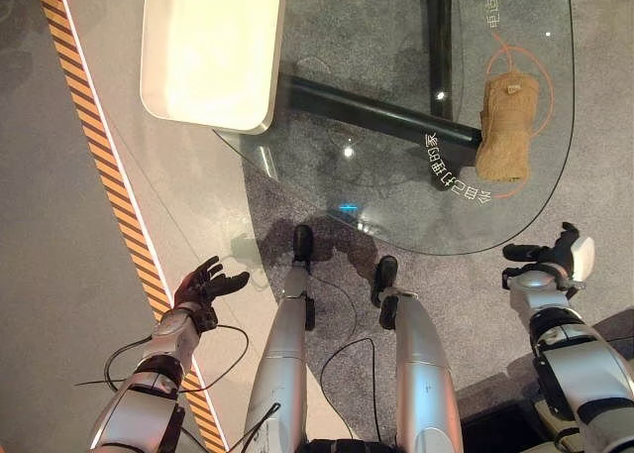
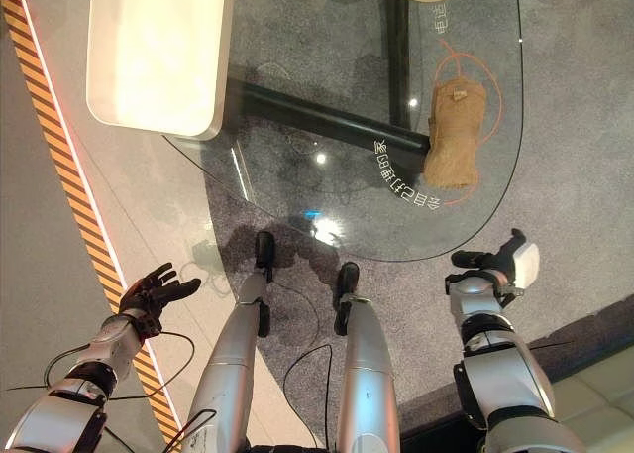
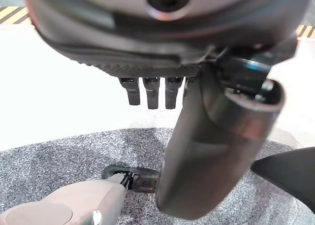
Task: Wipe the table with a cloth and put it in the basket.
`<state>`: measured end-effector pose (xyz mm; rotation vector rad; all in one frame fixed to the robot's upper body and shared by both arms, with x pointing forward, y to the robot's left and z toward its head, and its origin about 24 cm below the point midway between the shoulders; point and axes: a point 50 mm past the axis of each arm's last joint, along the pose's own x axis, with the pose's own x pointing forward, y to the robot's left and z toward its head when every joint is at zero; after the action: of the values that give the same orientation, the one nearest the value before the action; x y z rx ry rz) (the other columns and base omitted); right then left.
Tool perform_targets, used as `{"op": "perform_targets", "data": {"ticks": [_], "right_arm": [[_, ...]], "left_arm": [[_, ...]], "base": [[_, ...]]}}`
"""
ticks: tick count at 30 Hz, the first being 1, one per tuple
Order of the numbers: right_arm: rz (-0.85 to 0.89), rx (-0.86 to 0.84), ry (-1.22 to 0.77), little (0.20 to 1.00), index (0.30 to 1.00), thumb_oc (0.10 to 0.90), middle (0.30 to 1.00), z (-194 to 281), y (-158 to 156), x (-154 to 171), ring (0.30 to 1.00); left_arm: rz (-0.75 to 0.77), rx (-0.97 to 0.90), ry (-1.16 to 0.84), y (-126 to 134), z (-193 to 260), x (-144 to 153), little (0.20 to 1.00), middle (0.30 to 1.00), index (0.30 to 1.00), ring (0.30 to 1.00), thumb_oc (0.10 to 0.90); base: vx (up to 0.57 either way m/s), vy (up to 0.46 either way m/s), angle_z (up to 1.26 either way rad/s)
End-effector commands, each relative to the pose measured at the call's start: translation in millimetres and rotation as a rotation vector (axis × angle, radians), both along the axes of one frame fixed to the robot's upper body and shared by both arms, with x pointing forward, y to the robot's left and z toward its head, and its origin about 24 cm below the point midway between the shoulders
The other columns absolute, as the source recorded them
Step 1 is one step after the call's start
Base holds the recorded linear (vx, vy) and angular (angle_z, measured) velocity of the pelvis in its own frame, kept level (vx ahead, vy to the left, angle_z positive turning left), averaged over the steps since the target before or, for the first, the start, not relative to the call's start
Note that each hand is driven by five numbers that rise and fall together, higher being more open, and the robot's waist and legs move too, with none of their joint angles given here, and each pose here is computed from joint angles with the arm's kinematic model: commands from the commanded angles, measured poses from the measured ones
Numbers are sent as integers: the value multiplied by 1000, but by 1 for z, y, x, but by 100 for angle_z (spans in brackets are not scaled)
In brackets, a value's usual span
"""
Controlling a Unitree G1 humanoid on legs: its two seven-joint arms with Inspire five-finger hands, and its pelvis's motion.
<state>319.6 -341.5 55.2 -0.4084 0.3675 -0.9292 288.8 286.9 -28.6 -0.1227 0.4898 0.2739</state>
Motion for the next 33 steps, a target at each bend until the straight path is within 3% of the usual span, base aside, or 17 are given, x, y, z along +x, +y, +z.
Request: {"op": "perform_targets", "data": {"ticks": [1, 7, 15, 23, 33], "right_arm": [[-224, -93, -69, 900, 900, 800, 900, 16, -49, -32, 900], [-143, -188, -239, 900, 900, 800, 900, 45, -39, -14, 900], [109, -353, -480, 900, 900, 800, 900, 119, 21, 33, 900], [200, -374, -535, 900, 900, 800, 900, 152, 48, 51, 900], [190, -355, -516, 900, 900, 800, 900, 162, 53, 58, 900]], "left_arm": [[77, 38, 40, 28, 0, -14, 900, 900, 900, 900, 800], [79, 44, 44, 27, 2, -12, 900, 900, 900, 900, 800], [62, 30, 36, 11, -5, -11, 900, 900, 900, 900, 800], [44, 20, 32, 3, -8, -9, 900, 900, 900, 900, 800], [29, 8, 43, -3, -15, -13, 900, 900, 900, 900, 800]], "base": [[0, 0, 0], [0, 0, 0], [-22, 26, -2], [0, 0, 0], [0, 0, 0]]}}
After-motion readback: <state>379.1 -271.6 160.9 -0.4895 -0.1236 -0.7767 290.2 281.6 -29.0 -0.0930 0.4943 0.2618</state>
